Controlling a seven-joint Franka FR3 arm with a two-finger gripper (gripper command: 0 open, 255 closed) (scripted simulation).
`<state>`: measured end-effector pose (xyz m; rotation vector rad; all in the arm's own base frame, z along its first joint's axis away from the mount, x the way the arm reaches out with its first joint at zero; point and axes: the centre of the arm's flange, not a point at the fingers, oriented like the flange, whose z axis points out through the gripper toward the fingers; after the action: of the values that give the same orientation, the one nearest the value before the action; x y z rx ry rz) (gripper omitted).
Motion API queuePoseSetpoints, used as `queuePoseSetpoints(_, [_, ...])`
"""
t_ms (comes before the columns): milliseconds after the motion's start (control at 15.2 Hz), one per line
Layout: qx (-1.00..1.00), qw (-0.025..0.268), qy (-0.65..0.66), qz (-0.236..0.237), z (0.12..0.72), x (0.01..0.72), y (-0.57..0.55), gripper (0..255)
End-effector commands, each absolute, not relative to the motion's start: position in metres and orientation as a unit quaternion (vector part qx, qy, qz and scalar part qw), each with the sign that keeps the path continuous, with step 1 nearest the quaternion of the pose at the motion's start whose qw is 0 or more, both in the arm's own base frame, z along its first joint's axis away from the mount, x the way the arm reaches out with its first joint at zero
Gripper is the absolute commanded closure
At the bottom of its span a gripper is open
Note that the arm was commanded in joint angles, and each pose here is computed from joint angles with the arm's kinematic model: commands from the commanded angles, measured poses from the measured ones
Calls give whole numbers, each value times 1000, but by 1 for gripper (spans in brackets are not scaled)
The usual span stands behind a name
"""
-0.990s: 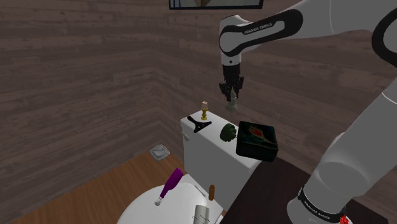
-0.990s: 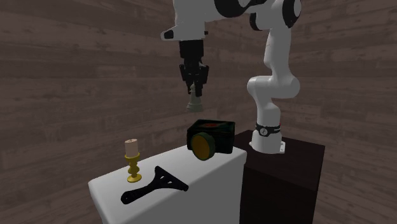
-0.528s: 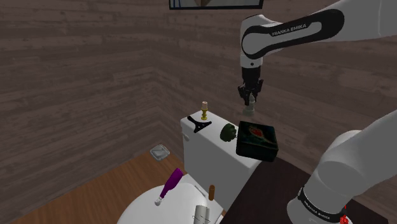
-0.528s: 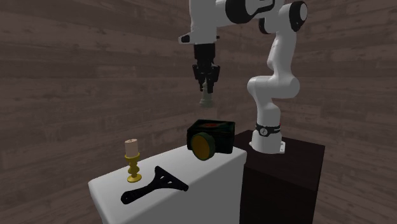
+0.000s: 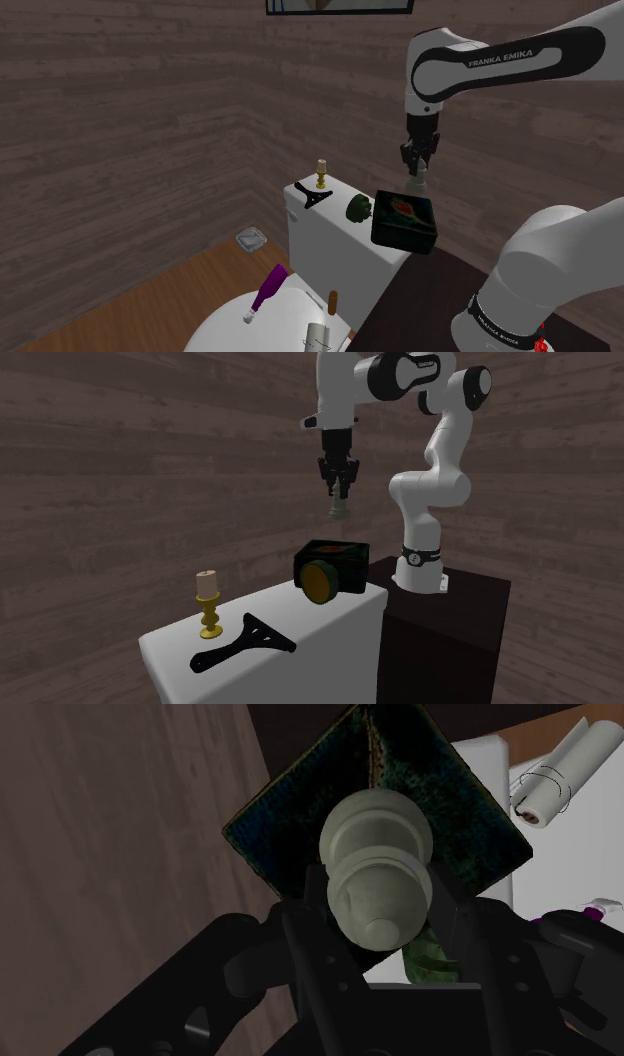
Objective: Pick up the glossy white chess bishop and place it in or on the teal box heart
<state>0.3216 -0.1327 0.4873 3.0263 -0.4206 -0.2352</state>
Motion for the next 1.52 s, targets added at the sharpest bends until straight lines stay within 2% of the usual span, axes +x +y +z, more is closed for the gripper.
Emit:
queuePoseSetpoints(0, [987,39,-137,-77,477,321,-134,255])
queuePoseSetpoints(792, [987,39,-137,-77,413,321,-134,255])
queuePoseSetpoints(1320, [987,39,-137,-77,411,321,-134,255])
queuePoseSetpoints(1386, [987,39,-137,-77,411,321,-134,0])
queuePoseSetpoints(1452, [987,39,-137,-77,411,321,-134,0])
